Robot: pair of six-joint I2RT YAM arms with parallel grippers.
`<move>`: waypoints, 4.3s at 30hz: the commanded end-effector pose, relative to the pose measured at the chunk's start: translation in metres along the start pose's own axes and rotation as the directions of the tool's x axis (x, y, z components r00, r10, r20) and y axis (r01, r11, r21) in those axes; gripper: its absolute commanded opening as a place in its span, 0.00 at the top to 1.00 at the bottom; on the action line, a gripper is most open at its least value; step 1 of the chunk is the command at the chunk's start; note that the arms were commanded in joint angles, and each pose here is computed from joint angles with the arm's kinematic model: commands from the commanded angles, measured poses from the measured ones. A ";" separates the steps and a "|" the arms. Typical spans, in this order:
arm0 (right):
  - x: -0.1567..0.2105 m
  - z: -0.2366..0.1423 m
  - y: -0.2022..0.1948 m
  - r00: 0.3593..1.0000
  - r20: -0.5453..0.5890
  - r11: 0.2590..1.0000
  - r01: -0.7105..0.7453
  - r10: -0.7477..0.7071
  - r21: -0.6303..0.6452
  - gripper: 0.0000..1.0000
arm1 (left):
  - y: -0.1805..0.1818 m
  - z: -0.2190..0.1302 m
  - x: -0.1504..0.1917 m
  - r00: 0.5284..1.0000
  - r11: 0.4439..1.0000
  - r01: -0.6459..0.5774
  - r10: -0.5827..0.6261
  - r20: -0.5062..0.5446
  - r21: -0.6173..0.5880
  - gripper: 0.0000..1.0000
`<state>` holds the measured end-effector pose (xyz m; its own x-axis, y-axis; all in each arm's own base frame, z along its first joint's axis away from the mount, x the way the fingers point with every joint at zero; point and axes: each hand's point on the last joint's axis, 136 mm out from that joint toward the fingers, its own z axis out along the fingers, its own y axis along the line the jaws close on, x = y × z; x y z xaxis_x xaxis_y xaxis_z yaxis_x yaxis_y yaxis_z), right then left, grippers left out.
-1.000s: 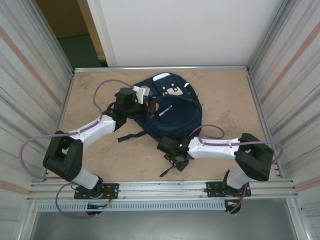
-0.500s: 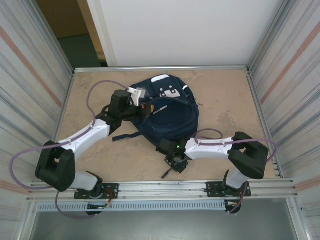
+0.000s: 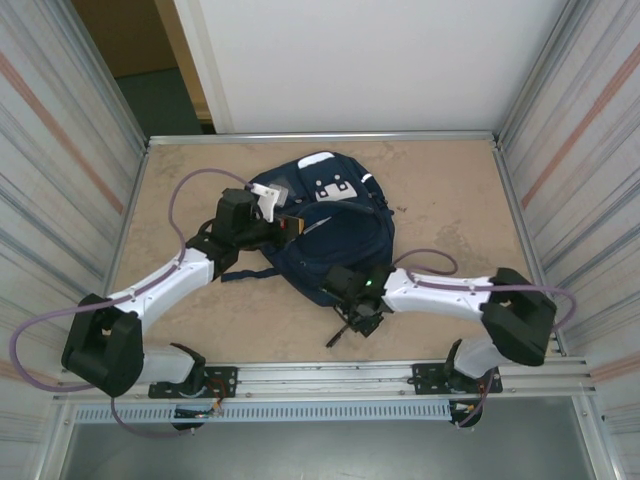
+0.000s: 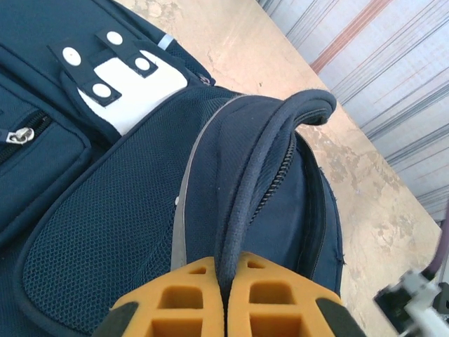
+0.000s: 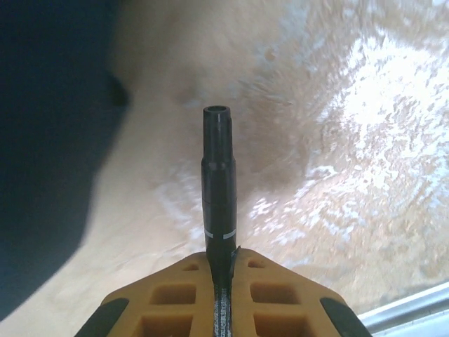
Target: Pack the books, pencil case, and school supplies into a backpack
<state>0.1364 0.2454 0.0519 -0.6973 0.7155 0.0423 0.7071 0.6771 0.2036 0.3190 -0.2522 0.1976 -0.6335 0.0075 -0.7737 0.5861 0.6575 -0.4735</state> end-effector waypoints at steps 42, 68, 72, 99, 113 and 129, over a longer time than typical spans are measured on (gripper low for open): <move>-0.144 -0.056 0.115 0.974 0.006 0.913 -0.209 0.226 -0.351 0.75 | -0.093 -0.001 0.005 0.989 0.969 -0.151 0.147 0.033 0.194 1.00; -0.169 -0.115 -0.003 0.987 0.158 0.977 0.069 -0.037 -0.202 0.18 | -0.067 0.026 0.081 0.973 0.978 -0.087 0.125 -0.195 0.189 0.79; -0.167 -0.111 0.002 0.991 0.118 0.962 0.089 -0.060 -0.259 0.19 | -0.078 0.027 0.097 0.949 0.975 -0.068 0.128 -0.287 0.211 0.54; -0.169 -0.042 0.052 0.989 -0.054 0.943 0.112 -0.135 -0.314 0.37 | 0.015 0.029 0.080 0.867 0.902 0.348 -0.413 -0.277 -0.254 0.41; -0.190 -0.017 0.079 0.988 0.005 0.937 0.145 -0.151 -0.319 0.60 | 0.048 0.029 0.074 0.780 0.758 0.569 -0.621 -0.084 -0.319 1.00; -0.204 0.000 0.162 0.971 0.100 0.873 0.239 -0.217 -0.425 0.67 | 0.042 -0.017 0.097 0.657 0.607 0.736 -0.747 0.102 -0.301 1.00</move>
<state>0.3712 0.2031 0.0650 -0.8245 0.5655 -0.0185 0.4538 0.6805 0.5754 0.2767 -0.2169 0.1077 -0.8436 -0.4842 -0.2320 -0.1986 0.6829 -0.7030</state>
